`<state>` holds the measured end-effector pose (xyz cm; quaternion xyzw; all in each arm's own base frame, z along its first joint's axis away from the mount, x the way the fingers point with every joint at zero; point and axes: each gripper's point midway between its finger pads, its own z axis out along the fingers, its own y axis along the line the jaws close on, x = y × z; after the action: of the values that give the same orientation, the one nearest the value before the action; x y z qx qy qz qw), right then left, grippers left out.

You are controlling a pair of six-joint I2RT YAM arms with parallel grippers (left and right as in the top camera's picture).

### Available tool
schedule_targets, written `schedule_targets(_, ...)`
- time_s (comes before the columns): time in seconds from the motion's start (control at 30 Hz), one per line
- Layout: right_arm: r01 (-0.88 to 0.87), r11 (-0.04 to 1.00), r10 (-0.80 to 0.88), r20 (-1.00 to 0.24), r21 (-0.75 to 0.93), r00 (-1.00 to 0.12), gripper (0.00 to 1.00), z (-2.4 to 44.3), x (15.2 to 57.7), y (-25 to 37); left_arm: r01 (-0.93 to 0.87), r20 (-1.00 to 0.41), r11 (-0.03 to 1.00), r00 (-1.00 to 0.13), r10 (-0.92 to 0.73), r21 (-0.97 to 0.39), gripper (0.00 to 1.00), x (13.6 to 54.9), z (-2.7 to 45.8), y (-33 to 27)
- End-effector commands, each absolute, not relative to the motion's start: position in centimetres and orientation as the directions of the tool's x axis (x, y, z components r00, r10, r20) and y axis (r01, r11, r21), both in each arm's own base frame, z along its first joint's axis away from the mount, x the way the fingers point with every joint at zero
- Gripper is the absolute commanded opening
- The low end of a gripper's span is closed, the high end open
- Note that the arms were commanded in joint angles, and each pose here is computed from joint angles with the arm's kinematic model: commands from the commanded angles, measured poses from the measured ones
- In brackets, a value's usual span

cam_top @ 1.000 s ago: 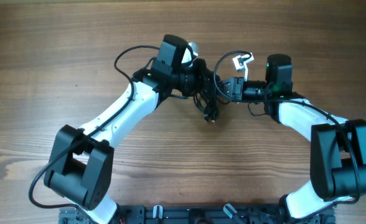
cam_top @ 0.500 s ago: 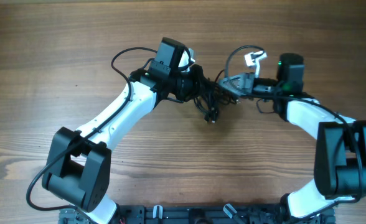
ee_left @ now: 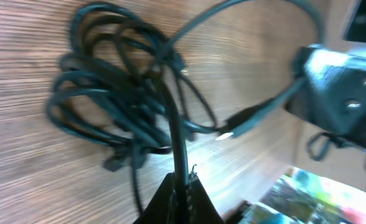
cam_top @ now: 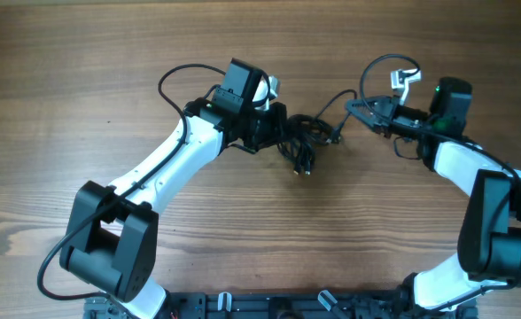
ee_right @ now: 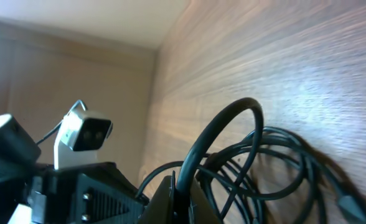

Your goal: Untangle cables

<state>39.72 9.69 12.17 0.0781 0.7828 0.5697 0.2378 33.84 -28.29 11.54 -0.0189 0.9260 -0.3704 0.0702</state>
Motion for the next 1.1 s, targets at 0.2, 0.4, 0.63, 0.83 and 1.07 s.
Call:
schedule_targets(0.2, -0.078, 0.420, 0.466, -0.289, 0.904, -0.837, 0.04, 10.4, 41.1, 7.5, 0.105, -0.228, 0.840, -0.973, -0.024, -0.533, 0.06, 34.3, 9.6, -25.6)
schedule_targets(0.4, 0.017, 0.482, 0.523, -0.272, 0.876, -0.808, 0.04, 8.7, 41.7, 6.2, 0.099, -0.217, 0.841, -0.976, -0.022, -0.531, 0.04, 34.1, 9.5, -25.5)
schedule_targets(0.63, 0.201, 0.331, 0.622, -0.053, 0.922, -0.781, 0.04, 9.1, 41.8, 6.3, 0.227, -0.206, 0.766, -0.970, 0.126, -0.601, 0.04, 32.0, 10.2, -27.0)
schedule_targets(0.83, 0.229, 0.280, 0.652, -0.009, 0.932, -0.759, 0.11, 9.7, 42.4, 6.2, 0.298, -0.199, 0.658, -0.954, 0.223, -0.692, 0.04, 30.0, 11.5, -28.4)
schedule_targets(1.07, 0.196, 0.302, 0.698, -0.076, 0.933, -0.713, 0.37, 10.4, 43.8, 5.2, 0.291, -0.172, 0.560, -0.951, 0.256, -0.776, 0.04, 28.7, 13.0, -29.6)
